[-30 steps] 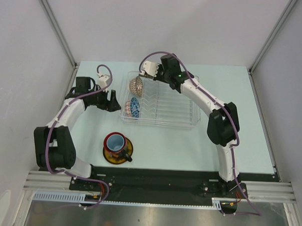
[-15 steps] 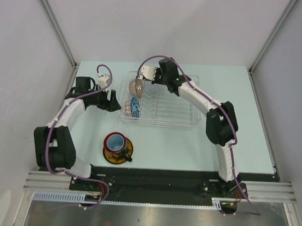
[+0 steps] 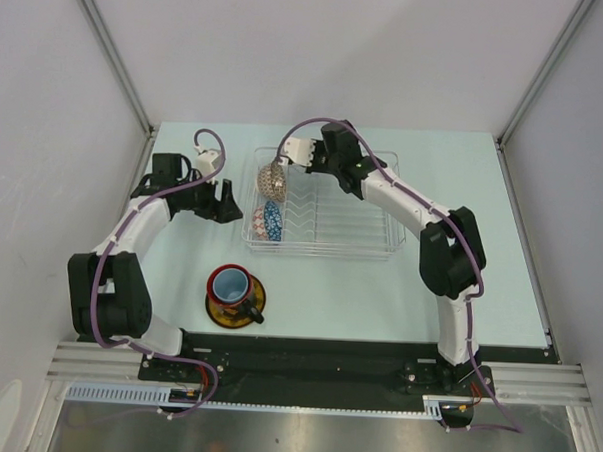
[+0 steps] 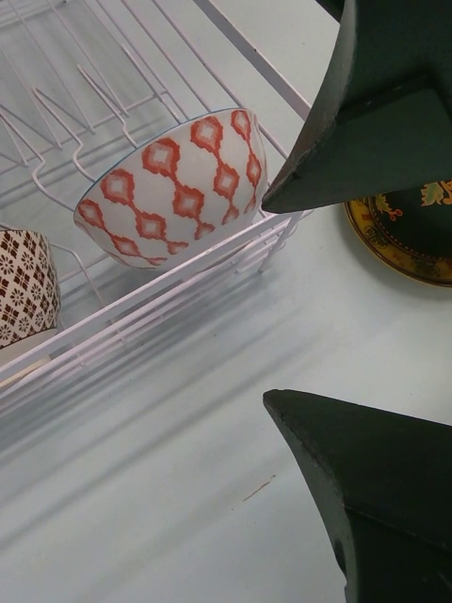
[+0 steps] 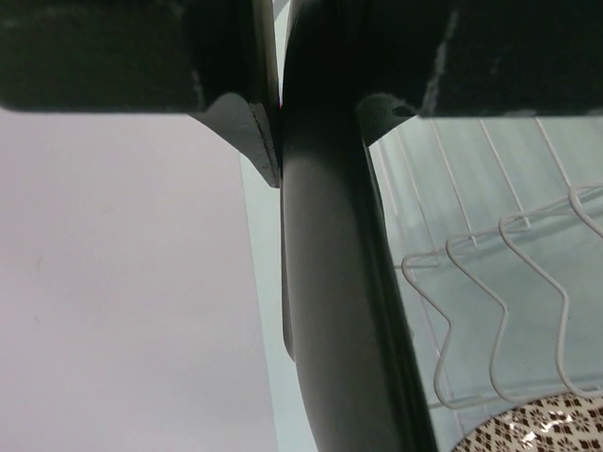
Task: Load the mixed dishes into the dish rack
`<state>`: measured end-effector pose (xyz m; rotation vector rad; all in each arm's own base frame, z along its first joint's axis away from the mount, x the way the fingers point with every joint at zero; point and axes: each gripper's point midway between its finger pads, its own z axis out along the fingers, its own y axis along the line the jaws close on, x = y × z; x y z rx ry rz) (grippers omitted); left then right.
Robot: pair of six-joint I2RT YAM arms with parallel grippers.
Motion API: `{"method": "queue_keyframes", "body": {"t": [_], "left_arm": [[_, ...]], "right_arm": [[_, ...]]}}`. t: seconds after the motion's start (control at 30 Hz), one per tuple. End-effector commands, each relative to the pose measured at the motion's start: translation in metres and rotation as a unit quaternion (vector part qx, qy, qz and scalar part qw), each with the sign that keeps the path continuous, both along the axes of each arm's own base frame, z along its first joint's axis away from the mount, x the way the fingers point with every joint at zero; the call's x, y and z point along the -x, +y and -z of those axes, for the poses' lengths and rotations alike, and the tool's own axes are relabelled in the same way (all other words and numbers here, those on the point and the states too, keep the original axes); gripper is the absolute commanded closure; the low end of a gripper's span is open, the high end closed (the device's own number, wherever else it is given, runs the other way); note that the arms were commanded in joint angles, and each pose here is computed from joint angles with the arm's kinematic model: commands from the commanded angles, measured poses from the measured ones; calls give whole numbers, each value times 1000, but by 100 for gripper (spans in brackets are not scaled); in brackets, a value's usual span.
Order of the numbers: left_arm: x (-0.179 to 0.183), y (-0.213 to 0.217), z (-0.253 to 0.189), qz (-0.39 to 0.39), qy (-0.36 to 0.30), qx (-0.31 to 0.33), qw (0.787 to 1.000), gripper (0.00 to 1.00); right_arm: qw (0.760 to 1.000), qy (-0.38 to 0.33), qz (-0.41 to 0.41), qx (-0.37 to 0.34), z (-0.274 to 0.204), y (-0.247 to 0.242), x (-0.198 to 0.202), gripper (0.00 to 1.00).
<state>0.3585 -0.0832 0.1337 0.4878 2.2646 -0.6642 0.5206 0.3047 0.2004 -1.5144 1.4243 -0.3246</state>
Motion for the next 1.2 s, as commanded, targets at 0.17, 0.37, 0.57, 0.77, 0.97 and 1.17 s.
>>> {"method": "queue_keyframes", "body": {"t": [0.17, 0.37, 0.57, 0.77, 0.97, 1.17], "left_arm": [[-1, -4, -8, 9, -17, 3, 1000, 19], [-2, -9, -10, 13, -20, 4, 1000, 20], [-1, -12, -9, 14, -17, 5, 1000, 20], [-2, -12, -7, 14, -16, 5, 1000, 20], [-2, -12, -7, 13, -17, 5, 1000, 20], [-2, -13, -6, 14, -18, 4, 1000, 20]], "right_arm": [[984, -145, 67, -75, -141, -38, -21, 100], [984, -144, 72, -77, -145, -48, -13, 100], [984, -145, 75, -70, -141, -52, -12, 100], [982, -153, 71, -80, -156, -53, -7, 100], [984, -141, 61, -88, -152, -45, 2, 100], [987, -125, 46, -93, -141, -31, 12, 100]]}}
